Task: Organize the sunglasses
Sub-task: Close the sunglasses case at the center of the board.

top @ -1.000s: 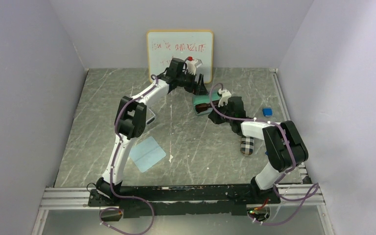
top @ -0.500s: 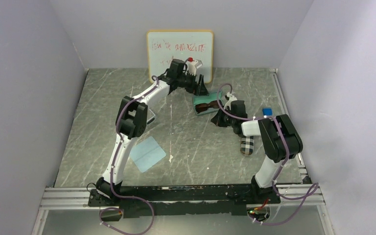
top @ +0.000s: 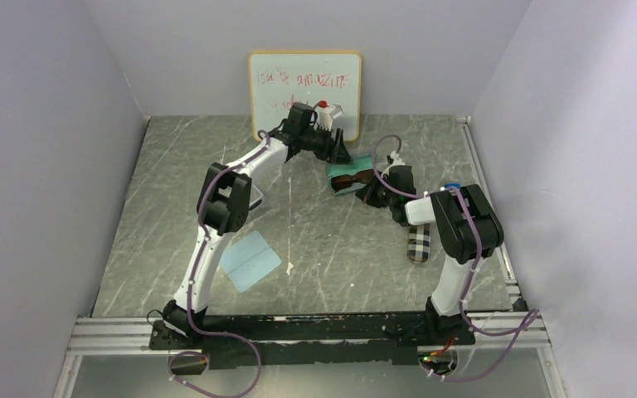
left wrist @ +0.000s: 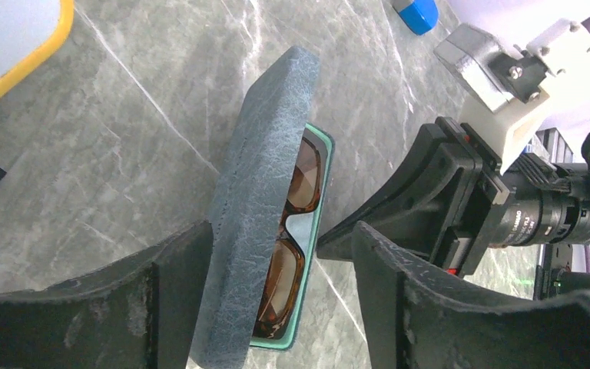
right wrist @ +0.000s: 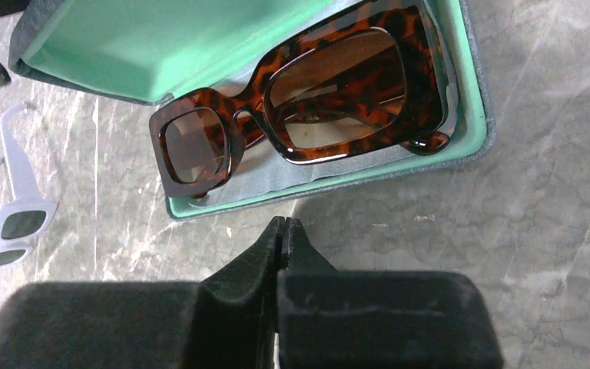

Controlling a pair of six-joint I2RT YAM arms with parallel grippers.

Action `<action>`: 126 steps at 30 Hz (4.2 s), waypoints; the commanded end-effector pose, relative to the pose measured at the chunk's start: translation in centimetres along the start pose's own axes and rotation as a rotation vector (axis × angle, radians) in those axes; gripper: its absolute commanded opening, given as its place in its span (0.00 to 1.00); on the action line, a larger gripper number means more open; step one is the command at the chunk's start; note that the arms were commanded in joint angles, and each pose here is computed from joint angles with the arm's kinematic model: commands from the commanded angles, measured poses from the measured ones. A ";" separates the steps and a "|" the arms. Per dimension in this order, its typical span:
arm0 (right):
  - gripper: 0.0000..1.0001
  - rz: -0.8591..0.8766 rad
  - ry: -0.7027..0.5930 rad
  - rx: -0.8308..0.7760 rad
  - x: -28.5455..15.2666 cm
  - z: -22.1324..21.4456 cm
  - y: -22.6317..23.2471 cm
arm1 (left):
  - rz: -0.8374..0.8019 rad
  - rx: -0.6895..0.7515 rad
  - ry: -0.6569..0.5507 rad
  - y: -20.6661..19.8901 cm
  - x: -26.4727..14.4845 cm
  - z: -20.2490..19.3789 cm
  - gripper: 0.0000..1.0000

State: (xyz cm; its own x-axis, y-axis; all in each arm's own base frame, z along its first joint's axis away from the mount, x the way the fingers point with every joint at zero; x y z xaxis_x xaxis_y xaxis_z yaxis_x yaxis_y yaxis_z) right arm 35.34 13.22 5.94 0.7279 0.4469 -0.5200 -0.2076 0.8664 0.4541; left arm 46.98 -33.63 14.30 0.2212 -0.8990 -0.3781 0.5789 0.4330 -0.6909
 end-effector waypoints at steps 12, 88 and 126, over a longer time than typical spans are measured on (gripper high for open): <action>0.00 -0.050 0.018 0.050 0.8 -0.5 -1.2 | -0.043 -0.006 -0.018 -0.1 0.1 0.5 0.59; 0.00 -0.018 0.036 0.046 1.3 -1.2 -1.6 | -0.051 -0.029 0.000 0.2 0.9 -0.5 0.12; 0.00 0.025 0.020 0.046 0.7 -0.5 -1.4 | 0.013 0.033 0.090 -2.0 0.4 -4.5 0.16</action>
State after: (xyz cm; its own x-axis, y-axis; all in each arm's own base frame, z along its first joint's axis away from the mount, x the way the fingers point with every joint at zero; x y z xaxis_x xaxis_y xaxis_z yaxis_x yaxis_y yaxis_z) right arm 36.44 13.06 5.54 0.7309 0.4970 -0.4678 -0.2306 0.8249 0.5161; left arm 41.94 -34.70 10.16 0.1216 -0.8817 -0.4559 0.5552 0.4412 -0.7050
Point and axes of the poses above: each gripper's point midway between its finger pads, its own x axis out along the fingers, its own y axis along the line the jaws close on, z = x × y, the point moved 8 cm from there along -x, back along the fingers, and after that the axes turned 11 degrees about -x, right-handed, at the moved point
